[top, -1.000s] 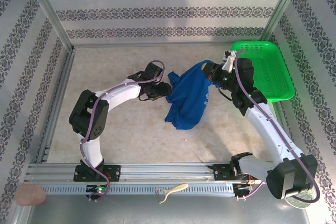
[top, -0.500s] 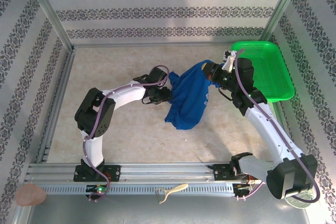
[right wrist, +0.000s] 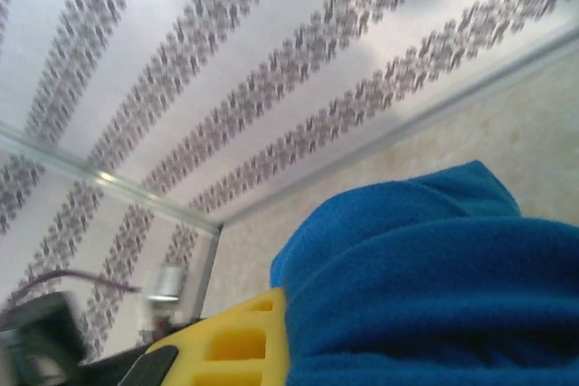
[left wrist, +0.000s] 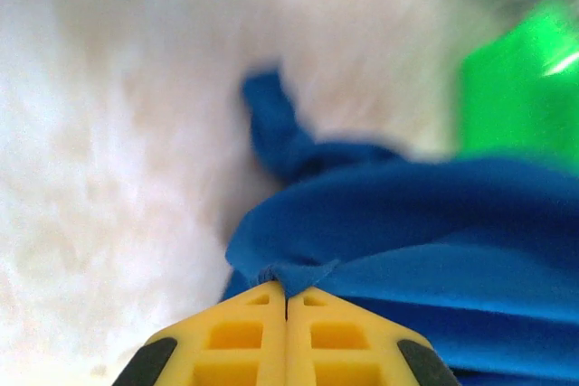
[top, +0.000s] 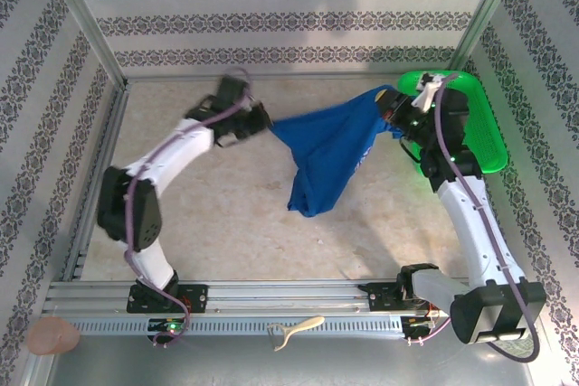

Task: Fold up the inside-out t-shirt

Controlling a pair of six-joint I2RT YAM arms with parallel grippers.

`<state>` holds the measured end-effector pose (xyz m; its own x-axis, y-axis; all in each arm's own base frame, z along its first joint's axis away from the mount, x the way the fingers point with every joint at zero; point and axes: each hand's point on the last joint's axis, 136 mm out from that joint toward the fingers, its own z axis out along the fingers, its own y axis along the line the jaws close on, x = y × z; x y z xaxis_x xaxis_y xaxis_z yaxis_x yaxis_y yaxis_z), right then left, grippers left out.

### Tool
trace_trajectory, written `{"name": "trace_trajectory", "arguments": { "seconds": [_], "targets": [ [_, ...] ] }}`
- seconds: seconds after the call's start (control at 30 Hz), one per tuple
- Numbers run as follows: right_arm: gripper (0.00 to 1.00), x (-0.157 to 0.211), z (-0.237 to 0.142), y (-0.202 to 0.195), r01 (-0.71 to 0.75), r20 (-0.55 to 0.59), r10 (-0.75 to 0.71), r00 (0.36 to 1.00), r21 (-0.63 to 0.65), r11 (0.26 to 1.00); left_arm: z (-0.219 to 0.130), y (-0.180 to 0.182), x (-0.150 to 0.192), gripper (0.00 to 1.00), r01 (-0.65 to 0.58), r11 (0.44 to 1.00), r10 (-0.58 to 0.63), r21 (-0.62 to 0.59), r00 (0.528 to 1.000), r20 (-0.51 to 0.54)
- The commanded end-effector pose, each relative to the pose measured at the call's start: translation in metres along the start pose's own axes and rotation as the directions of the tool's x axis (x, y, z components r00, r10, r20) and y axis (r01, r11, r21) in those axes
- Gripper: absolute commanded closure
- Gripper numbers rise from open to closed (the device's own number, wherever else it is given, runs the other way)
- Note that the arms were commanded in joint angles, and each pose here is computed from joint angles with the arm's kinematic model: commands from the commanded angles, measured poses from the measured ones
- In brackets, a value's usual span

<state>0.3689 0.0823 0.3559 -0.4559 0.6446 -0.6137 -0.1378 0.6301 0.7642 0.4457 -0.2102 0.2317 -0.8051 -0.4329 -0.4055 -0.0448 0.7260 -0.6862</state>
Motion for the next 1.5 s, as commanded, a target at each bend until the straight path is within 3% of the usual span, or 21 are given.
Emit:
{"name": "trace_trajectory", "arguments": {
  "seconds": [0.0, 0.17, 0.4, 0.53, 0.67, 0.87, 0.97, 1.1, 1.2, 1.23, 1.37, 1.47],
  "targets": [
    [1.00, -0.027, -0.022, 0.034, 0.031, 0.065, -0.026, 0.998, -0.079, 0.996, -0.097, -0.081, -0.073, 1.00, -0.056, 0.946, -0.003, 0.319, 0.983, 0.183],
    [1.00, -0.018, -0.039, 0.055, 0.028, 0.024, -0.025, 0.999, -0.134, 0.991, -0.169, -0.136, -0.082, 1.00, -0.156, 0.862, 0.039, 0.482, 0.969, 0.244],
    [1.00, 0.003, -0.085, 0.087, 0.044, -0.011, -0.047, 0.999, -0.172, 0.984, -0.252, -0.183, -0.079, 1.00, -0.201, 0.775, -0.003, 0.600, 0.947, 0.321],
    [1.00, 0.007, -0.088, 0.093, 0.027, -0.010, -0.029, 1.000, -0.170, 0.985, -0.267, -0.185, -0.086, 1.00, -0.154, 0.785, -0.069, 0.600, 0.941, 0.331],
    [1.00, 0.011, -0.052, 0.078, -0.005, -0.048, -0.001, 0.999, -0.122, 0.993, -0.223, -0.131, -0.107, 1.00, -0.006, 0.872, -0.156, 0.489, 0.944, 0.291],
    [1.00, 0.019, 0.051, 0.016, -0.002, -0.115, 0.007, 0.993, 0.038, 0.999, -0.100, -0.007, -0.142, 1.00, 0.173, 0.911, -0.280, 0.373, 0.926, 0.254],
    [1.00, 0.019, 0.105, -0.018, 0.036, -0.159, -0.015, 0.987, 0.129, 0.991, -0.052, 0.031, -0.163, 1.00, 0.168, 0.929, -0.258, 0.331, 0.933, 0.250],
    [0.46, 0.020, 0.136, -0.047, 0.158, -0.257, -0.094, 0.962, 0.242, 0.957, -0.016, 0.070, -0.188, 0.74, 0.143, 0.959, -0.202, 0.245, 0.951, 0.233],
    [0.20, 0.021, 0.119, -0.057, 0.275, -0.302, -0.177, 0.937, 0.324, 0.905, -0.022, 0.071, -0.187, 0.60, 0.092, 0.980, -0.131, 0.176, 0.965, 0.227],
    [0.05, 0.021, 0.111, -0.060, 0.307, -0.304, -0.203, 0.931, 0.349, 0.885, -0.025, 0.069, -0.182, 0.56, 0.082, 0.983, -0.119, 0.167, 0.968, 0.220],
    [0.01, 0.028, 0.076, -0.080, 0.325, -0.286, -0.214, 0.934, 0.435, 0.840, -0.031, 0.057, -0.137, 0.46, 0.030, 0.992, -0.050, 0.126, 0.987, 0.154],
    [0.02, 0.048, 0.053, -0.088, 0.268, -0.304, -0.141, 0.942, 0.429, 0.863, -0.026, 0.050, -0.080, 0.43, -0.045, 0.998, 0.042, 0.047, 0.997, 0.062]
  ]
}}
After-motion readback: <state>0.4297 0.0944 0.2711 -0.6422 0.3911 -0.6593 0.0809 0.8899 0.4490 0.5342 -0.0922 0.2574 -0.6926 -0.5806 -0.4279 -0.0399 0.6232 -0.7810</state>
